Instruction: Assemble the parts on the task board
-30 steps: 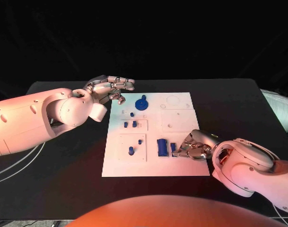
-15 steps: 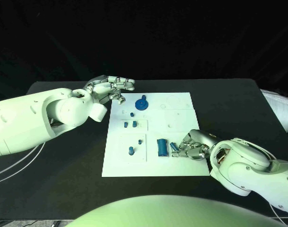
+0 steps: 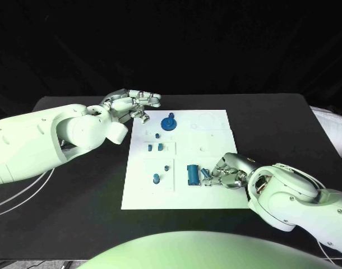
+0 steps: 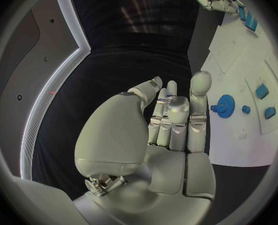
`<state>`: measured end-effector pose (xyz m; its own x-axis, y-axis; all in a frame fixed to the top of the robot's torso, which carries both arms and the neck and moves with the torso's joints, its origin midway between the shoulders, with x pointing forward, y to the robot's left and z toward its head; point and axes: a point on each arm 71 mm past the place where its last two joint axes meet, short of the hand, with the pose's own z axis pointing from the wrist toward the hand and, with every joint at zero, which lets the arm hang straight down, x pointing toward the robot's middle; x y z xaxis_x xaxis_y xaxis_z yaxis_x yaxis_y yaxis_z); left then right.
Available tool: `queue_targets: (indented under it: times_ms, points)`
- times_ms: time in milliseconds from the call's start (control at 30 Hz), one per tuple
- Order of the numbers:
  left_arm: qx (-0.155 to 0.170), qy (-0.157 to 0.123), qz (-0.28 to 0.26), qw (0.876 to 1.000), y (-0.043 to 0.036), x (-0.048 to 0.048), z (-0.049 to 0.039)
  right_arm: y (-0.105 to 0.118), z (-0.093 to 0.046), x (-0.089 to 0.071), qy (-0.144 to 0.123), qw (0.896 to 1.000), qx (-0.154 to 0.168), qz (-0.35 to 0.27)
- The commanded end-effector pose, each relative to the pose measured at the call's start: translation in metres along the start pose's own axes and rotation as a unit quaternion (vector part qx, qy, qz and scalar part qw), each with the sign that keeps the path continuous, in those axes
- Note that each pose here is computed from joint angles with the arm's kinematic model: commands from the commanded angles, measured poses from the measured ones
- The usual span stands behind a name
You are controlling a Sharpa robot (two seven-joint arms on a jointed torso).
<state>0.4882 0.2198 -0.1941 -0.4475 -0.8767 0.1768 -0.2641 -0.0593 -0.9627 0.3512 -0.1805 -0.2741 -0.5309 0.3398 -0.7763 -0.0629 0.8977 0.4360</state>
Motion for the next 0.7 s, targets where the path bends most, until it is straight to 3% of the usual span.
queue_targets:
  times_ms: [33, 700]
  points:
    - [0.002, 0.011, 0.000, 1.000, -0.0005, 0.0022, 0.0006, 0.0030, -0.0012, 0.0021, 0.000, 1.000, -0.006, 0.004]
    - [0.000, 0.012, 0.000, 1.000, 0.0002, 0.0020, 0.0005, -0.0003, -0.0031, 0.0010, 0.001, 1.000, 0.001, 0.011]
